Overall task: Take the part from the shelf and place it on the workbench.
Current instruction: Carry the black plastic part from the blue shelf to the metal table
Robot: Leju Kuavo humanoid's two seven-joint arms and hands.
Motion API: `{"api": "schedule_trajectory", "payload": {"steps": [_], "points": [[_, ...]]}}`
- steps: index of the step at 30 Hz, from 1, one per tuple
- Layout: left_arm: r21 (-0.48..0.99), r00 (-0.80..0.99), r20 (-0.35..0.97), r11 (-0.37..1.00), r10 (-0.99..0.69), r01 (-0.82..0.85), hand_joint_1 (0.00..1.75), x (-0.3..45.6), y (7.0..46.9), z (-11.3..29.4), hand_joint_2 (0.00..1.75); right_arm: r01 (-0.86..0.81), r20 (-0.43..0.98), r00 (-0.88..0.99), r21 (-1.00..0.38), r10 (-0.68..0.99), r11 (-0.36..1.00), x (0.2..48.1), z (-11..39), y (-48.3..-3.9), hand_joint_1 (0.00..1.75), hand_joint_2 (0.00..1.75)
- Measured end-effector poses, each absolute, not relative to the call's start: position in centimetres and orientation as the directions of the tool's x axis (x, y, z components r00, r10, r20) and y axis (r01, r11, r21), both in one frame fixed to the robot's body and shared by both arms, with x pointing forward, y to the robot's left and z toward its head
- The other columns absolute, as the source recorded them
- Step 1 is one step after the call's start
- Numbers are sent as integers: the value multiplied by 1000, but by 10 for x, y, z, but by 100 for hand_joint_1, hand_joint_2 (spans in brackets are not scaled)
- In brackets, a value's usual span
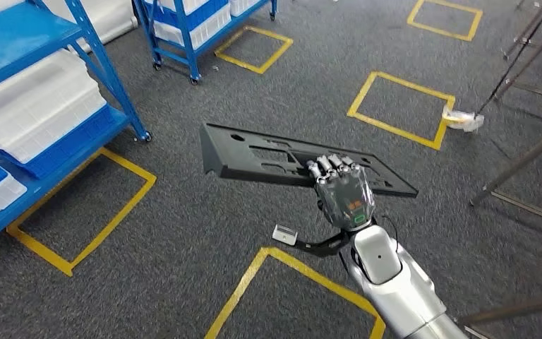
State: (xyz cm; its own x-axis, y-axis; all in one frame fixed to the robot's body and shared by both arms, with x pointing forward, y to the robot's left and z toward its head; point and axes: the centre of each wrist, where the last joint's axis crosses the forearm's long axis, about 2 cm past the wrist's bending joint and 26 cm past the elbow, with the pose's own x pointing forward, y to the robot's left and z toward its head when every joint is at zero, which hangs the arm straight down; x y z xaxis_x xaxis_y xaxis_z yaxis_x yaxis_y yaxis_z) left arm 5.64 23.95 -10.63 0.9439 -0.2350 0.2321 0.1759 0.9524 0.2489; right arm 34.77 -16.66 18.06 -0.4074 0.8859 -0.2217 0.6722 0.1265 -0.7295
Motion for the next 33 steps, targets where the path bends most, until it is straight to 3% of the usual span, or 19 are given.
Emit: {"api": "schedule_trajectory", "payload": {"steps": [33], "points": [[240, 938, 238, 951, -253, 195, 0, 65, 234, -105, 175, 689, -242, -357, -720, 902, 80, 352, 181, -187, 175, 175]]}}
